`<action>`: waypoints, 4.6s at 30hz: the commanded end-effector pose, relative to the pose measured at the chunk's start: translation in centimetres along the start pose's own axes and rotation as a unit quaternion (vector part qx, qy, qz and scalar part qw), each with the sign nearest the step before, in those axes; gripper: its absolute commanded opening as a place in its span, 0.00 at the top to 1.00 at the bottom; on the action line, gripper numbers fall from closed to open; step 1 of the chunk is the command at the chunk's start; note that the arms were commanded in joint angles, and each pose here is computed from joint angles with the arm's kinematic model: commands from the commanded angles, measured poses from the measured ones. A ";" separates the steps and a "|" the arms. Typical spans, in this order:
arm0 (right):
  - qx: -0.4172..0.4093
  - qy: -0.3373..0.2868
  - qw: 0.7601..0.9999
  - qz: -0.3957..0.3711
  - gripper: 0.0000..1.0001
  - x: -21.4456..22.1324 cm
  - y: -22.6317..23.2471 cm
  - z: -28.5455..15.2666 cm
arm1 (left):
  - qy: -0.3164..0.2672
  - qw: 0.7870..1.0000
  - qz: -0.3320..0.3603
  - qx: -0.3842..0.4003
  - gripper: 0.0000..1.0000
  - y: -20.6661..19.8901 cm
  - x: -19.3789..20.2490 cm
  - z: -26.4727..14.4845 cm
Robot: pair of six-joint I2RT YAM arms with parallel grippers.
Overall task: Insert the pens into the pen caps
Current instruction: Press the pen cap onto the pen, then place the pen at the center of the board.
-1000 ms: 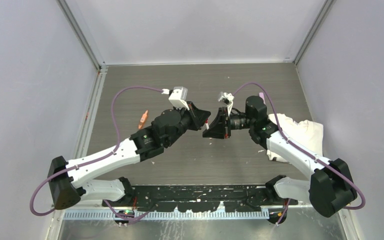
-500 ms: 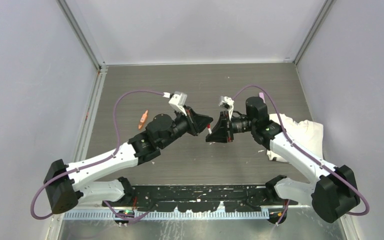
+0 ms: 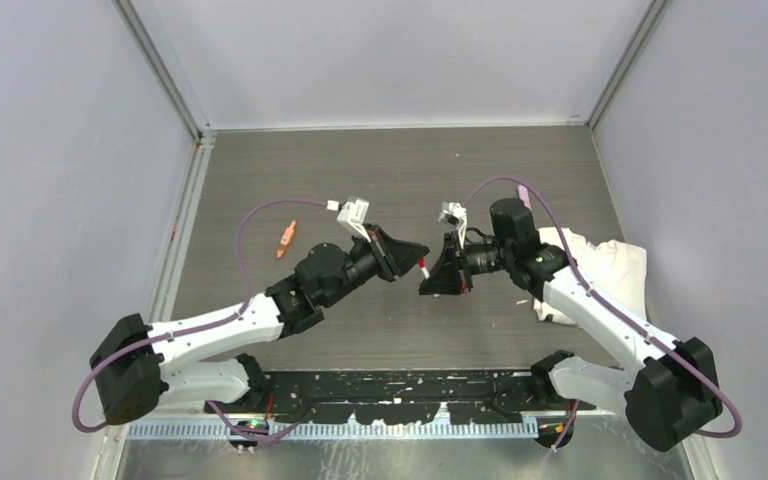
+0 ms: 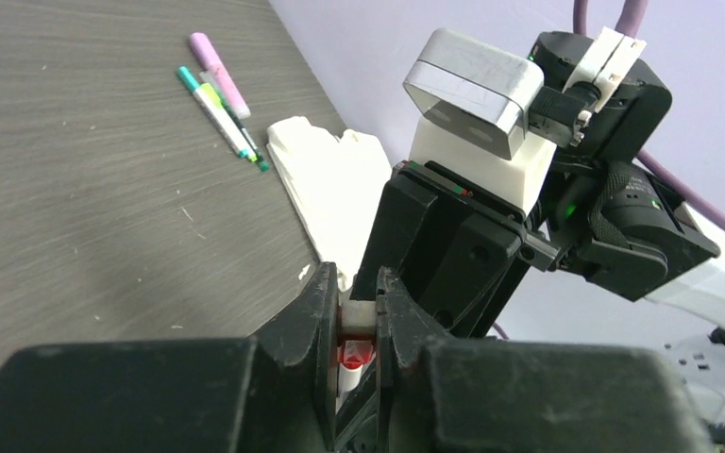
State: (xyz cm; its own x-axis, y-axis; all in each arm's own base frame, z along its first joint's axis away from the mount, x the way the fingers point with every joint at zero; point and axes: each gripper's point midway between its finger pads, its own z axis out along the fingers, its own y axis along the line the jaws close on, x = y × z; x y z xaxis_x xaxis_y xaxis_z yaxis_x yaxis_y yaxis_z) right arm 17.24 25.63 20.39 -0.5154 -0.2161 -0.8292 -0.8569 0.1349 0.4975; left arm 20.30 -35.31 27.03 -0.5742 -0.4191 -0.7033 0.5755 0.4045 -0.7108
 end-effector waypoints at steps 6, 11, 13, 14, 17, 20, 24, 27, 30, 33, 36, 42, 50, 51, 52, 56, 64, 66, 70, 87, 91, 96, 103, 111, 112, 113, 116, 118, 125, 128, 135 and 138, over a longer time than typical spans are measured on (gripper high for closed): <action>0.162 -0.107 0.973 -0.124 0.99 -8.5 -5.2 -2.8 | 0.199 0.968 -0.141 0.054 0.99 -3.2 14.4 -3.1; 0.190 -0.099 0.969 -0.120 0.99 -8.2 -6.3 -3.7 | 0.273 0.958 -0.088 0.024 0.99 -2.6 16.9 -4.5; 0.196 -0.099 0.968 -0.119 0.99 -8.2 -6.6 -3.9 | 0.314 0.948 -0.047 -0.026 0.99 -0.9 17.9 -6.3; 0.198 -0.100 0.968 -0.119 0.99 -8.2 -6.6 -4.0 | 0.310 0.949 -0.048 -0.024 0.99 -1.0 17.6 -6.6; 0.195 -0.099 0.969 -0.116 0.99 -8.0 -6.8 -3.9 | 0.281 0.954 -0.104 0.025 0.99 -2.5 17.1 -6.7; 0.176 -0.102 0.973 -0.113 0.99 -7.7 -6.4 -3.5 | 0.273 0.943 -0.162 0.102 0.99 -5.2 17.2 -6.0; 0.174 -0.110 0.971 -0.121 0.99 -8.1 -6.3 -3.6 | 0.317 0.934 -0.146 0.071 1.00 -4.1 19.9 -5.7; 0.186 -0.106 0.969 -0.125 0.99 -8.1 -6.7 -3.8 | 0.344 0.935 -0.081 0.010 0.99 -2.9 21.1 -6.3; 0.188 -0.105 0.968 -0.127 0.99 -8.0 -6.9 -3.8 | 0.359 0.928 -0.093 0.043 1.00 -4.1 21.6 -6.9; 0.178 -0.103 0.970 -0.126 0.99 -7.8 -6.6 -3.6 | 0.377 0.908 -0.144 0.110 0.99 -6.0 22.2 -8.3; 0.178 -0.102 0.971 -0.125 0.99 -7.7 -6.7 -3.6 | 0.392 0.902 -0.149 0.108 0.99 -5.7 23.0 -9.0; 0.169 -0.102 0.972 -0.125 0.99 -7.6 -6.6 -3.6 | 0.412 0.911 -0.015 0.020 0.99 -4.7 22.2 -9.2; 0.119 -0.123 0.977 -0.124 0.99 -7.8 -5.2 -3.5 | 0.375 0.920 -0.077 0.088 0.99 -6.0 21.1 -8.6; 0.121 -0.124 0.977 -0.123 0.99 -7.9 -5.3 -3.6 | 0.377 0.920 -0.073 0.081 0.99 -5.7 21.3 -8.6; 0.122 -0.124 0.977 -0.123 0.99 -7.9 -5.3 -3.6 | 0.371 0.922 -0.073 0.084 0.99 -5.7 21.2 -8.5; 0.115 -0.121 0.979 -0.120 0.99 -7.7 -5.4 -3.6 | 0.341 0.935 -0.052 0.077 0.99 -5.4 20.1 -7.9; 0.041 -0.096 0.986 -0.129 0.99 -6.0 -3.7 -2.8 | 0.200 0.978 0.009 0.059 0.73 -4.8 14.0 -5.4; 0.033 -0.094 0.987 -0.129 0.99 -5.9 -3.5 -2.7 | 0.160 0.985 0.018 0.063 0.61 -5.0 12.2 -5.0; 0.018 -0.091 0.987 -0.129 0.99 -5.7 -3.1 -2.6 | 0.109 0.991 0.034 0.068 0.44 -5.6 9.4 -4.8; -0.027 -0.041 0.979 -0.200 0.99 -4.1 -0.5 -3.5 | 0.003 0.974 0.182 0.137 0.08 -2.1 7.5 -10.3; -0.028 -0.032 0.977 -0.207 0.99 -3.6 -0.6 -3.6 | 0.001 0.974 0.200 0.104 0.03 0.1 8.1 -10.0; -0.026 -0.016 0.975 -0.218 0.96 -2.5 -1.4 -3.5 | 0.023 0.974 0.210 0.082 0.03 1.5 9.6 -9.3; 0.033 0.022 0.974 -0.222 0.96 -1.5 -4.7 -3.7 | 0.051 0.975 0.206 0.061 0.03 3.2 11.7 -8.5; 0.258 0.039 0.959 -0.106 0.96 -1.8 -14.8 -6.0 | 0.061 0.978 0.196 0.040 0.03 4.5 12.9 -8.0; 0.297 0.036 0.950 -0.090 0.96 -1.9 -16.2 -6.6 | 0.060 0.978 0.194 0.039 0.03 4.6 12.9 -7.9; 0.338 0.030 0.938 -0.073 0.96 -2.0 -17.8 -7.3 | 0.061 0.979 0.192 0.038 0.03 4.7 13.0 -8.0; 0.457 0.003 0.889 -0.031 0.96 -2.6 -21.8 -10.1 | 0.060 0.980 0.186 0.039 0.03 4.8 13.2 -8.0; 0.510 0.001 0.860 -0.003 0.95 -2.0 -23.8 -11.7 | 0.059 0.981 0.182 0.038 0.03 5.0 13.3 -8.1; 0.576 0.046 0.814 0.062 0.94 1.5 -27.9 -14.4 | 0.059 0.983 0.171 0.034 0.03 5.4 13.5 -8.5; 0.589 0.067 0.801 0.082 0.93 2.7 -28.9 -15.4 | 0.058 0.984 0.168 0.030 0.03 5.7 13.4 -8.7; 0.624 0.111 0.766 0.101 0.91 4.8 -30.4 -17.8 | 0.058 0.984 0.169 0.018 0.04 6.3 13.4 -9.1; 0.630 0.128 0.759 0.102 0.91 5.4 -30.7 -18.2 | 0.057 0.984 0.169 0.016 0.04 6.4 13.3 -9.3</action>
State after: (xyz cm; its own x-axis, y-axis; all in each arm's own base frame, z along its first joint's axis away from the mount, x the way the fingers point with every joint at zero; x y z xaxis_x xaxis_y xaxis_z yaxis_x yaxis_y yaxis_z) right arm 39.58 4.04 4.45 -0.7630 -0.2079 -0.6120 -0.1859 0.9774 -0.1002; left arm 10.34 -31.14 12.05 -0.4252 -0.1185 -0.8973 0.7732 0.4679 -0.4281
